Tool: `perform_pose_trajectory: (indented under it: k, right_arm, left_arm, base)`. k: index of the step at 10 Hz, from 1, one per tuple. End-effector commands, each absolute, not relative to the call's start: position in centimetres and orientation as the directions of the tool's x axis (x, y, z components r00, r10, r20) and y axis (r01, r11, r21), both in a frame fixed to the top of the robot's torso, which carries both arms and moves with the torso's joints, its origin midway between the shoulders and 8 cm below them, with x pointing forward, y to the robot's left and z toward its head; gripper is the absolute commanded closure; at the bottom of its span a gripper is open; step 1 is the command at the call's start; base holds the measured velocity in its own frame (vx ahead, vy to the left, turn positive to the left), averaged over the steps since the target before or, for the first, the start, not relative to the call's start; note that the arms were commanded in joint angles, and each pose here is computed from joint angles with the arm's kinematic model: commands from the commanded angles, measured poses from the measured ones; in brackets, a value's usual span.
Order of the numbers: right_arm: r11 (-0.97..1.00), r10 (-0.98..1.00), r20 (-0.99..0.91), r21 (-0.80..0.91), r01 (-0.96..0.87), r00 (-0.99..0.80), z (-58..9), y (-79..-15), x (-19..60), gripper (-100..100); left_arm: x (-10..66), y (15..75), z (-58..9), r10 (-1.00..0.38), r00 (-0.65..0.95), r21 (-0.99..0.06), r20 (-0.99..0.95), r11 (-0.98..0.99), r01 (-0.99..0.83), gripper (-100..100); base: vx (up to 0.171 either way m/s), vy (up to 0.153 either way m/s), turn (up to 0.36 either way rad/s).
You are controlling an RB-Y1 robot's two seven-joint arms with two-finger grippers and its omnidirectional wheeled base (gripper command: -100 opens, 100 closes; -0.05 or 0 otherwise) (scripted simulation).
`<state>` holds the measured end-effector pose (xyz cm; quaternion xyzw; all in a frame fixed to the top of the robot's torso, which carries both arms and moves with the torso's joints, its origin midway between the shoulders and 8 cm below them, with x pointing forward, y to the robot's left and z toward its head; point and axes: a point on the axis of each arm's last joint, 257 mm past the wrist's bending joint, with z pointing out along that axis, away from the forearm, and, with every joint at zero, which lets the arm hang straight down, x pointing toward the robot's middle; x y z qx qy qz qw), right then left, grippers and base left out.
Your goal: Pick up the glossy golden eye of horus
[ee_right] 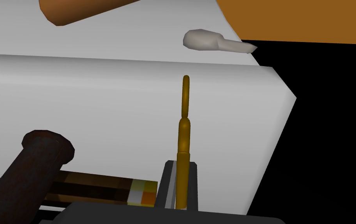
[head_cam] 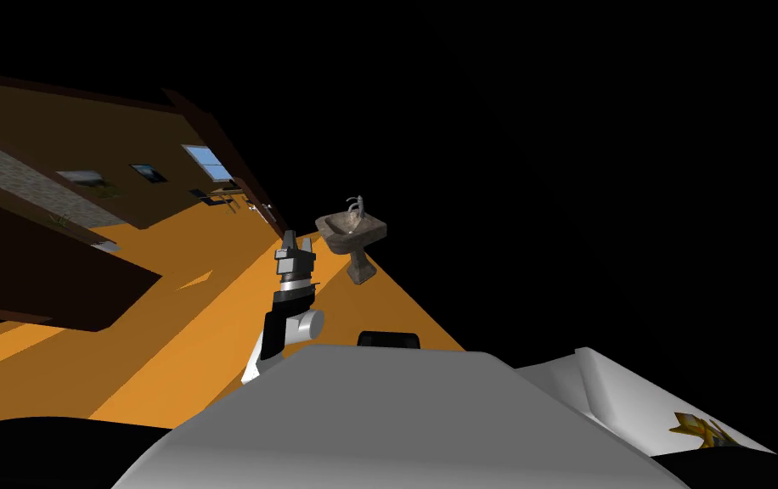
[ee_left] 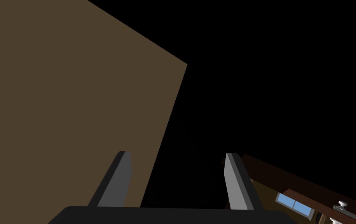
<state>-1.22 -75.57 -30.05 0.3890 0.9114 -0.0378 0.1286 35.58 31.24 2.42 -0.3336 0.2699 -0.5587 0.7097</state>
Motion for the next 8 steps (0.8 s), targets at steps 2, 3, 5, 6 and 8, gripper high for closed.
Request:
perform_pose_trajectory:
  k: [2, 3, 5, 6, 8]
  right_arm:
    - [0.694, 0.7, -0.264, 0.032, 0.719, -0.664, -30.1, -75.6, -1.2, 100]
    - [0.694, 0.7, -0.264, 0.031, 0.719, -0.664, -30.0, -75.6, -1.2, 100]
    - [0.729, 0.66, -0.285, 0.022, 0.684, -0.695, -29.2, -75.8, 0.7, 100]
    - [0.728, 0.665, -0.281, 0.038, 0.685, -0.692, -29.5, -75.3, 0.9, 100]
    - [0.766, 0.624, -0.293, 0.046, 0.641, -0.725, -29.1, -74.5, 3.2, 100]
  left_arm:
    - [35.6, 31.2, 2.4, -0.973, 0.23, -0.775, -0.01, 0.153, 0.613, 0]
    - [35.6, 31.2, 2.4, -0.973, 0.23, -0.775, -0.01, 0.153, 0.613, 0]
    - [35.6, 31.2, 2.4, -0.973, 0.23, -0.775, -0.01, 0.153, 0.613, 0]
    - [35.6, 31.3, 2.4, -0.973, 0.23, -0.775, -0.011, 0.153, 0.613, 0]
    - [35.6, 31.3, 2.4, -0.973, 0.23, -0.775, -0.011, 0.153, 0.613, 0]
  base:
    - [0.0, 0.0, 0.0]
    - [0.0, 0.0, 0.0]
    - [0.032, -0.029, -0.172]
    - [0.08, -0.061, -0.216]
    - [0.085, -0.05, -0.206]
